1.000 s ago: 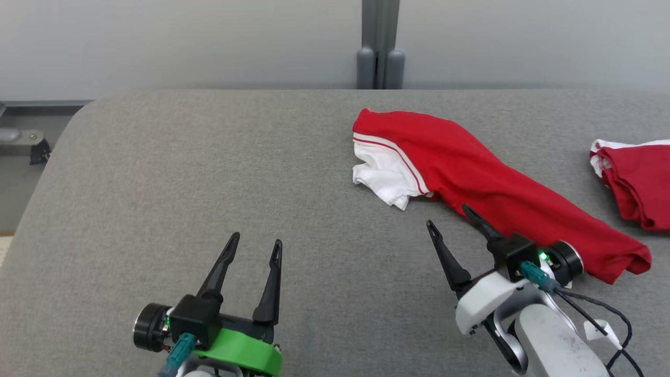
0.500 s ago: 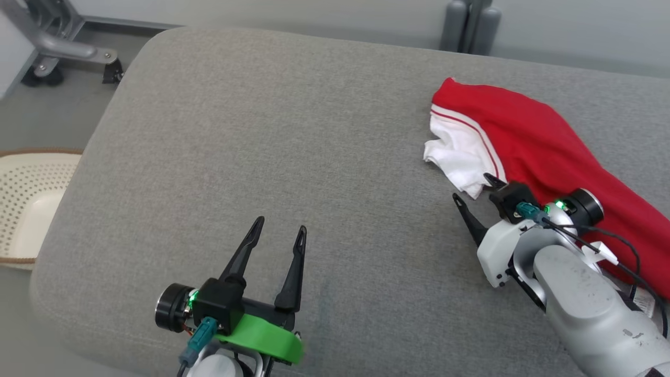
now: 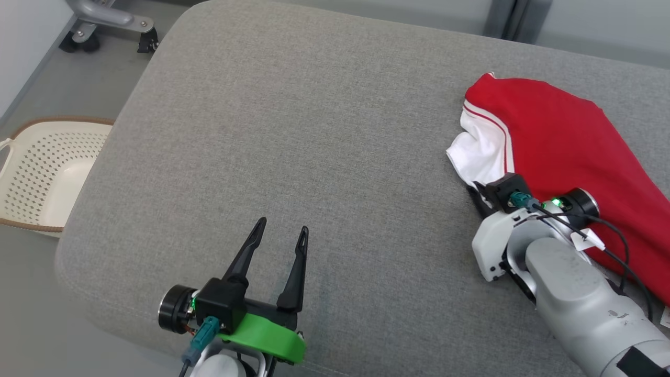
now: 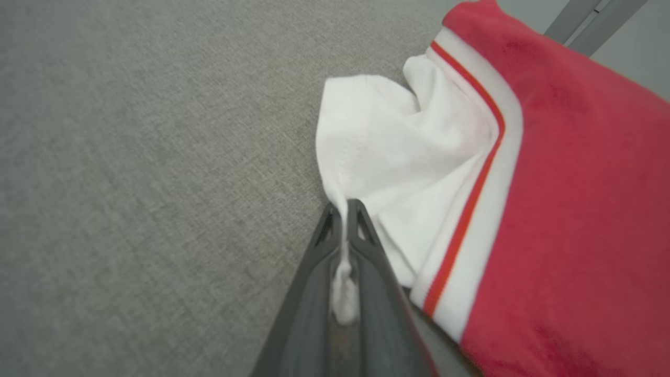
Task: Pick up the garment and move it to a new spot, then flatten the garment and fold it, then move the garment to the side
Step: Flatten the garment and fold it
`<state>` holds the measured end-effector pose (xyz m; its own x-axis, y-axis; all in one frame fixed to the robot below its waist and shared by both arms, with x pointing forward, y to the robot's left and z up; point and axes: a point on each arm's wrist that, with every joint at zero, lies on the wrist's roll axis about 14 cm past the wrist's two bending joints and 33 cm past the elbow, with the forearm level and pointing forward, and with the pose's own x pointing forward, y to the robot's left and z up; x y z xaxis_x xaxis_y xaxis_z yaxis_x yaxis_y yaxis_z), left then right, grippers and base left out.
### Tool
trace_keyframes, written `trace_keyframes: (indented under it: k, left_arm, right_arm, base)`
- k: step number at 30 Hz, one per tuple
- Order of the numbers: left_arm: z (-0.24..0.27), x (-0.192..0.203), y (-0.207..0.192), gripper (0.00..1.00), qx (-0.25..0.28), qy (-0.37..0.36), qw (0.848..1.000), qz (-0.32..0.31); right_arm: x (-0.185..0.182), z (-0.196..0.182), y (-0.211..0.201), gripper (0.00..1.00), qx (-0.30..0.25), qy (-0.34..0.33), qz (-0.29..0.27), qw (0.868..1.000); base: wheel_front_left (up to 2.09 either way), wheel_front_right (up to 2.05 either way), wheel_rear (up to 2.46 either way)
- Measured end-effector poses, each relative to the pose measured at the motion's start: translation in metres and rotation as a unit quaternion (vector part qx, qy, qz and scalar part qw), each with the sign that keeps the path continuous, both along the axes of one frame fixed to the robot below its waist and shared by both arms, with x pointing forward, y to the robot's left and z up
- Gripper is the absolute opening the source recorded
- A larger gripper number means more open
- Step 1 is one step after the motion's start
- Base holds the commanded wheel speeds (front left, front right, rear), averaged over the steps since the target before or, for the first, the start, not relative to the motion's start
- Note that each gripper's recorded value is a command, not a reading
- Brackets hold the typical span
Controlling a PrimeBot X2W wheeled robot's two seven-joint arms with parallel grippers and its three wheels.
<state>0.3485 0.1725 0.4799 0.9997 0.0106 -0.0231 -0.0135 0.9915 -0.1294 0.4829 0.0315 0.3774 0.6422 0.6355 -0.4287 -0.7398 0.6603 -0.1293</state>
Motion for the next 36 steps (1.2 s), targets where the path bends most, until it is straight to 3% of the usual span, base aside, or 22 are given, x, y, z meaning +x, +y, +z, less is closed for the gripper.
trace_keyframes:
  k: [5, 10, 14, 18, 21, 23, 27, 31, 36]
  left_arm:
    - [0.003, 0.003, -0.004, 1.0, 0.003, -0.006, 1.0, -0.011]
    - [0.009, 0.006, -0.013, 1.0, 0.004, -0.019, 0.999, -0.028]
    - [0.014, 0.003, -0.019, 1.0, 0.002, -0.028, 0.999, -0.038]
    - [0.017, -0.002, -0.023, 1.0, -0.001, -0.034, 0.998, -0.044]
    - [0.019, -0.006, -0.026, 1.0, -0.003, -0.037, 0.998, -0.047]
    - [0.019, -0.007, -0.028, 1.0, -0.003, -0.039, 0.998, -0.051]
    - [0.019, -0.007, -0.029, 1.0, -0.004, -0.039, 0.998, -0.055]
    - [0.017, -0.005, -0.032, 1.0, -0.005, -0.035, 0.998, -0.058]
    - [0.012, 0.0, -0.032, 1.0, -0.006, -0.025, 0.998, -0.06]
  right_arm:
    - [-0.017, 0.03, 0.037, 0.0, 0.069, -0.015, 0.025, 0.997]
    - [-0.043, 0.092, 0.083, 0.0, 0.166, -0.049, 0.078, 0.982]
    - [-0.074, 0.17, 0.116, 0.0, 0.285, -0.072, 0.126, 0.947]
    - [-0.089, 0.25, 0.115, 0.0, 0.373, -0.115, 0.155, 0.907]
    - [-0.091, 0.287, 0.1, 0.0, 0.41, -0.139, 0.156, 0.888]
    - [-0.084, 0.301, 0.086, 0.0, 0.425, -0.147, 0.143, 0.882]
    - [-0.034, 0.293, 0.035, 0.0, 0.387, -0.169, 0.071, 0.904]
    - [0.03, 0.264, -0.027, 0.0, 0.303, -0.185, -0.026, 0.935]
    - [0.092, 0.234, -0.092, 0.0, 0.221, -0.182, -0.133, 0.949]
  base:
    - [0.0, 0.0, 0.0]
    - [0.0, 0.0, 0.0]
    - [0.0, 0.0, 0.0]
    - [0.0, 0.0, 0.0]
    - [0.0, 0.0, 0.0]
    - [0.0, 0.0, 0.0]
    - [0.0, 0.0, 0.0]
    - [0.0, 0.0, 0.0]
    - [0.0, 0.0, 0.0]
